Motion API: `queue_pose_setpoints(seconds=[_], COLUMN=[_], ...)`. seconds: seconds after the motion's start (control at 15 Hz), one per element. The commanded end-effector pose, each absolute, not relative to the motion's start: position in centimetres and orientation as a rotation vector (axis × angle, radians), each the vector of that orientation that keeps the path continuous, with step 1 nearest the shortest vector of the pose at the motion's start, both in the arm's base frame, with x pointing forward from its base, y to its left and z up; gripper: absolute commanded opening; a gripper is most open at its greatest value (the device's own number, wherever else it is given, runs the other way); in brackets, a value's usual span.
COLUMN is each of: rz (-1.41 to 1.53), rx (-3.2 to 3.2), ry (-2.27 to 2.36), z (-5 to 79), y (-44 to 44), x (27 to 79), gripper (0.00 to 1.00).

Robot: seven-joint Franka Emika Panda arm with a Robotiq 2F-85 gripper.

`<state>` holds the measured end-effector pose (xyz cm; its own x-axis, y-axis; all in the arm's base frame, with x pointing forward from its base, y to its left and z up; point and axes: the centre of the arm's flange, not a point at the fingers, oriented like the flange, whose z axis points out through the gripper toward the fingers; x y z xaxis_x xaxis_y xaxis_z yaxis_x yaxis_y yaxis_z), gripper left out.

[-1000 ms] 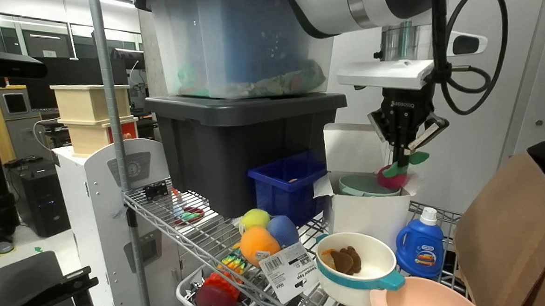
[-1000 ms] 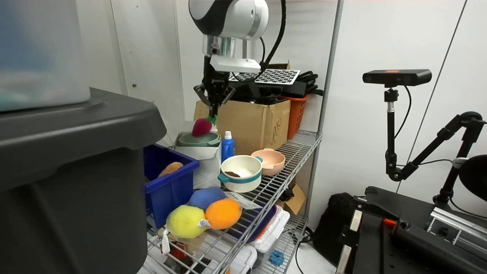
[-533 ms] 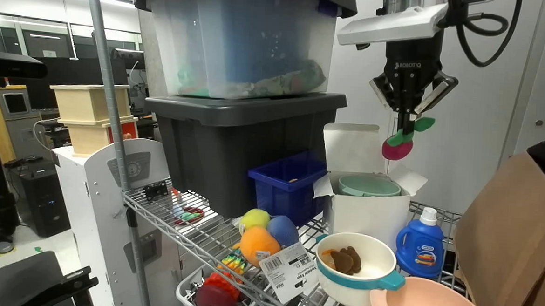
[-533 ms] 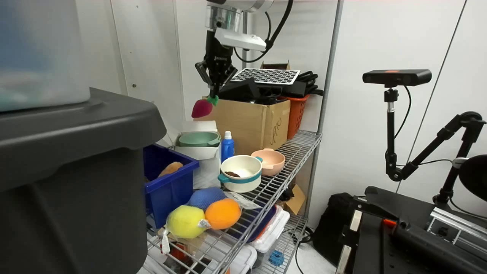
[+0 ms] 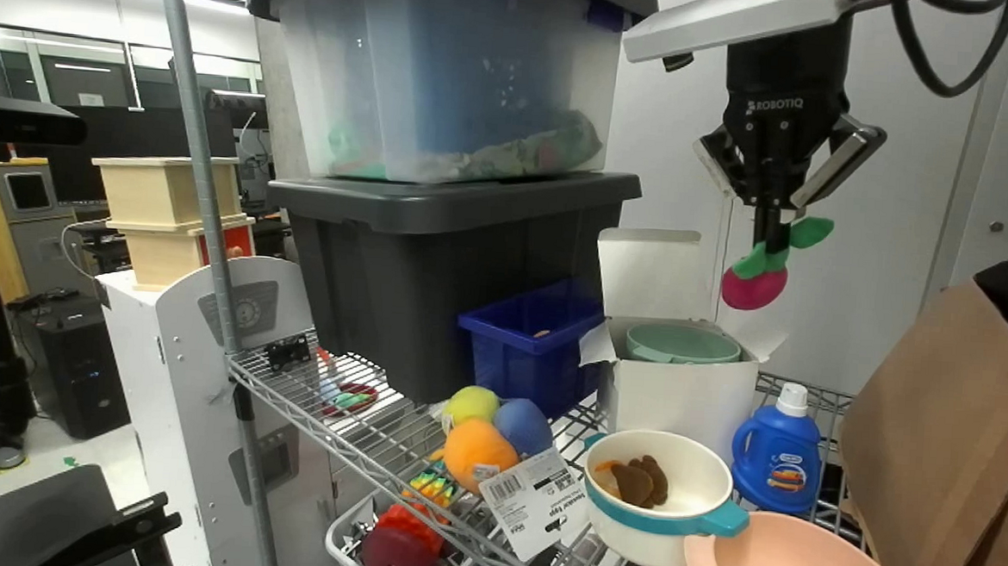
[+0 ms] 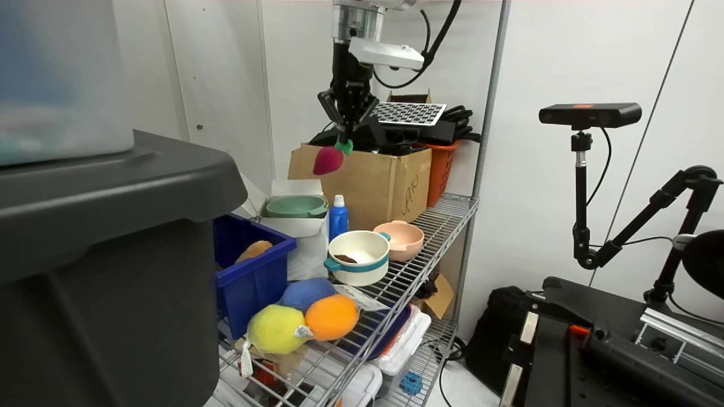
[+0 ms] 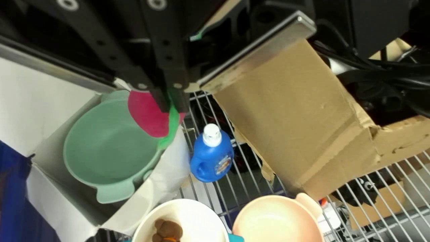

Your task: Put the beetroot plushy in the pink bowl

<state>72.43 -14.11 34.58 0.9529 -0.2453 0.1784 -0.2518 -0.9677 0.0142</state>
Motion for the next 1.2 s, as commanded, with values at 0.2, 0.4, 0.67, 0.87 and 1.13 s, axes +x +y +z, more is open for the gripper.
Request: queue_pose_setpoints(seconds=[0.2, 0.4, 0.67, 0.87, 1.13], rz=[0.17, 0.121, 0.066, 0.021, -0.018], rx=[2.991, 2.964, 2.93, 2.913, 2.909], ry=[-0.407, -0.425, -0.431, -0.433, -0.432], z=[32.3, 30.9, 29.8, 28.5, 27.4], y=[-17.6, -19.1, -20.3, -21.0, -21.4], x=[67.5, 66.8, 65.5, 64.8, 64.2], gripper=[0.01, 0.01, 0.01, 0.01, 0.01])
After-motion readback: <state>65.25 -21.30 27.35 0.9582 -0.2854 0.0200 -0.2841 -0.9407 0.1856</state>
